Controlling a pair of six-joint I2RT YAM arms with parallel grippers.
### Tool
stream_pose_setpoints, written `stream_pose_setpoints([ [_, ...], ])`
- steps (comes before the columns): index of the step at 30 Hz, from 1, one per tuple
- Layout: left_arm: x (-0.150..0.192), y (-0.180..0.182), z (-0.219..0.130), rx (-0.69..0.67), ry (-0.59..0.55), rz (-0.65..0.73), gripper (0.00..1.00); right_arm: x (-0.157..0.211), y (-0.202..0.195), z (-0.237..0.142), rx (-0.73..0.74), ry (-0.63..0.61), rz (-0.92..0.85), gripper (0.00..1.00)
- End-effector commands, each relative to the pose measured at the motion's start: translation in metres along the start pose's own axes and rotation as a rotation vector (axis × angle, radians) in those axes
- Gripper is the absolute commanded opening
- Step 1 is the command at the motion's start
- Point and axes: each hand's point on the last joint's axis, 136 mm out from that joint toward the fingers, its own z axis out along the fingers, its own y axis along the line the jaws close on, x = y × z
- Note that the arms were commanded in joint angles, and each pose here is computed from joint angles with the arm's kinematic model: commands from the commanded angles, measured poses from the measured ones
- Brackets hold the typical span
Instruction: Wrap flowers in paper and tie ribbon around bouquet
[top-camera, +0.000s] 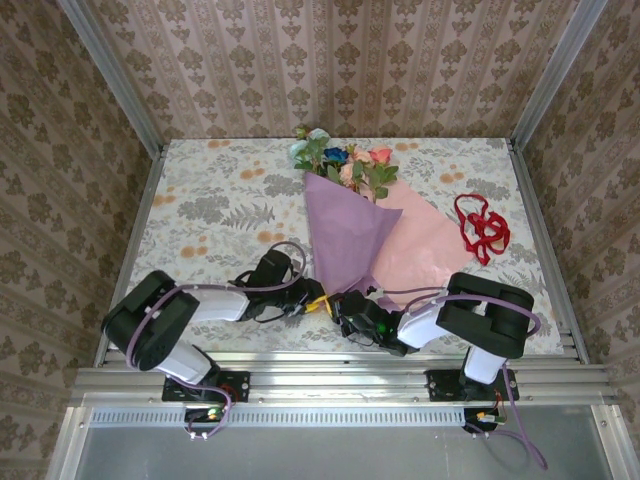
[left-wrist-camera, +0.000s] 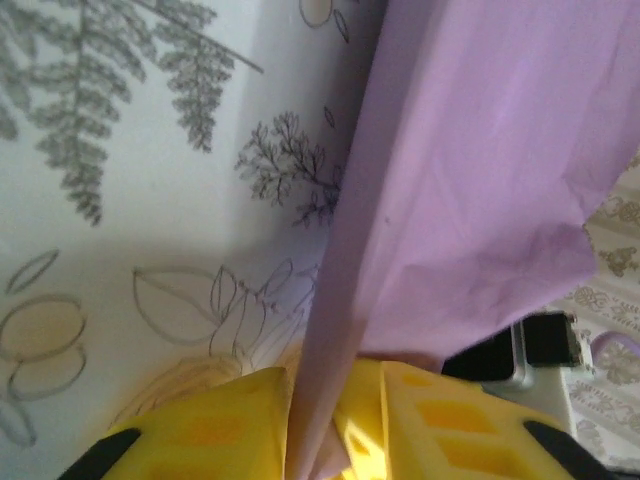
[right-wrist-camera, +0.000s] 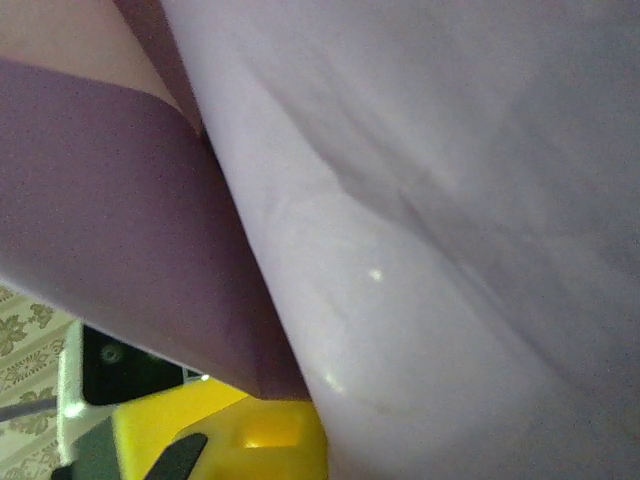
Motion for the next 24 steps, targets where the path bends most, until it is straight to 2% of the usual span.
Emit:
stream_pose_setpoints([
  [1, -0.003, 0.003, 0.007, 0.016, -0.016, -0.022, 0.07, 0.003, 0.005, 0.003, -0.007, 0.003, 0.261, 0.00],
  [2, -0.003, 0.004, 0.008, 0.014, -0.019, -0.025, 0.00, 0.003, 0.005, 0.003, -0.004, 0.005, 0.260, 0.00],
  [3, -0.004, 0.006, 0.008, 0.010, -0.022, -0.026, 0.00, 0.003, 0.005, 0.002, -0.001, 0.004, 0.254, 0.00],
  [4, -0.004, 0.008, 0.007, 0.004, -0.024, -0.028, 0.00, 0.002, 0.003, -0.001, 0.017, 0.001, 0.243, 0.06],
  [6, -0.003, 0.011, 0.005, -0.008, -0.026, -0.030, 0.00, -0.003, -0.009, -0.012, 0.113, -0.019, 0.213, 0.29],
  [8, -0.003, 0.012, 0.004, -0.017, -0.023, -0.024, 0.00, -0.014, -0.016, -0.039, 0.237, -0.063, 0.160, 0.44],
  [10, -0.002, 0.013, 0.003, -0.025, -0.017, -0.020, 0.00, -0.027, -0.009, -0.065, 0.310, -0.091, 0.082, 0.51],
  [14, -0.004, 0.014, 0.003, -0.031, -0.014, -0.023, 0.00, -0.068, -0.009, -0.126, 0.510, -0.166, -0.022, 0.57],
  [17, -0.006, 0.013, 0.003, -0.041, -0.009, -0.015, 0.00, -0.099, -0.028, -0.162, 0.660, -0.202, -0.037, 0.58],
  [24, -0.009, 0.009, 0.003, -0.044, -0.004, -0.006, 0.00, -0.129, -0.046, -0.165, 0.674, -0.216, 0.072, 0.56],
])
